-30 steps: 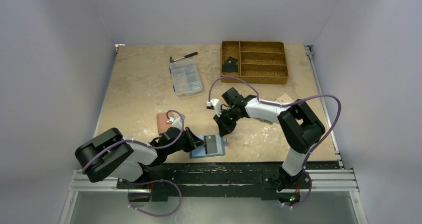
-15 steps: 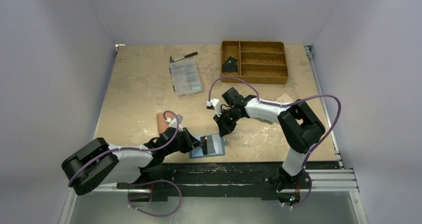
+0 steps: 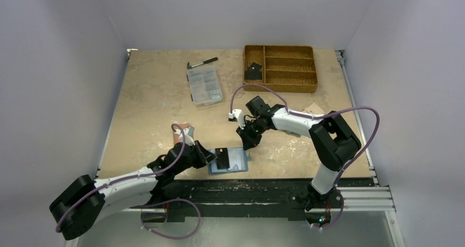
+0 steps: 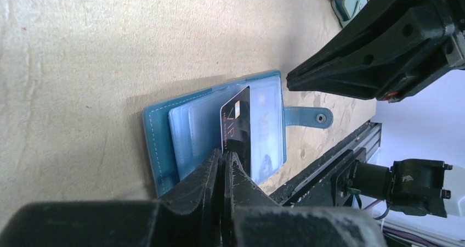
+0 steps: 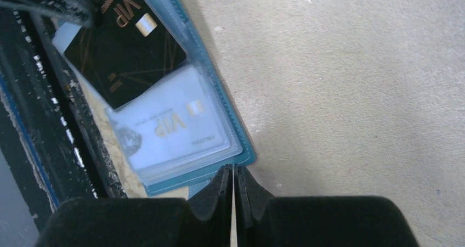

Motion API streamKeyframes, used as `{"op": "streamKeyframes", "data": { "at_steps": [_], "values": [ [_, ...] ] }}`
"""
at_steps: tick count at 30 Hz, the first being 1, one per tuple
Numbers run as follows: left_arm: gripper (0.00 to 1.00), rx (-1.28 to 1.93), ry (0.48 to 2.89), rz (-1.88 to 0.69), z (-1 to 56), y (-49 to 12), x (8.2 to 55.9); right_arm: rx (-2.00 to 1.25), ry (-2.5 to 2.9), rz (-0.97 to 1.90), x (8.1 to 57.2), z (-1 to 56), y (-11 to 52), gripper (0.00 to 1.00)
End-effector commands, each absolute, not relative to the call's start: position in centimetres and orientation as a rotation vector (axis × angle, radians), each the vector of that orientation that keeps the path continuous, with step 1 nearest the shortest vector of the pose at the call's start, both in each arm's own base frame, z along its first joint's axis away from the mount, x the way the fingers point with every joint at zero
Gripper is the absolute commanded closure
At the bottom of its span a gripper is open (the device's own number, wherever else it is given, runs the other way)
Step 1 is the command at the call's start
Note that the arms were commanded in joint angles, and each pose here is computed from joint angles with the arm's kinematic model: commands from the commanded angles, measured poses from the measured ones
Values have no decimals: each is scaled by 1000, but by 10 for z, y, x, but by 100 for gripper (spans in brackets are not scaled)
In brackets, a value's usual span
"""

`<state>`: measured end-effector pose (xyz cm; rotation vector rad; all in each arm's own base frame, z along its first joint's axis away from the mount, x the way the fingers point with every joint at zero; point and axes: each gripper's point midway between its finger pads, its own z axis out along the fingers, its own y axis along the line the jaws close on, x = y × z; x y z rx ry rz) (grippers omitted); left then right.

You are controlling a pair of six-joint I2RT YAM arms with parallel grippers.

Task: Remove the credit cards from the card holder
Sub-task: Remove the credit card from the card holder.

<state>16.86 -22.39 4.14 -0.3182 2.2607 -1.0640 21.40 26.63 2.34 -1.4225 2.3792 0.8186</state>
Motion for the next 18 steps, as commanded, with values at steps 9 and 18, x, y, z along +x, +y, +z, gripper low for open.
{"op": "streamKeyframes", "data": {
  "at_steps": [9, 18],
  "values": [
    [100, -67, 2121, -946, 79, -217, 185, -1622, 1996, 1069, 193, 98, 274, 72],
    [100, 74, 1989, -974, 121, -224, 188, -1693, 1795, 1183, 179, 134, 281, 59]
  ]
}}
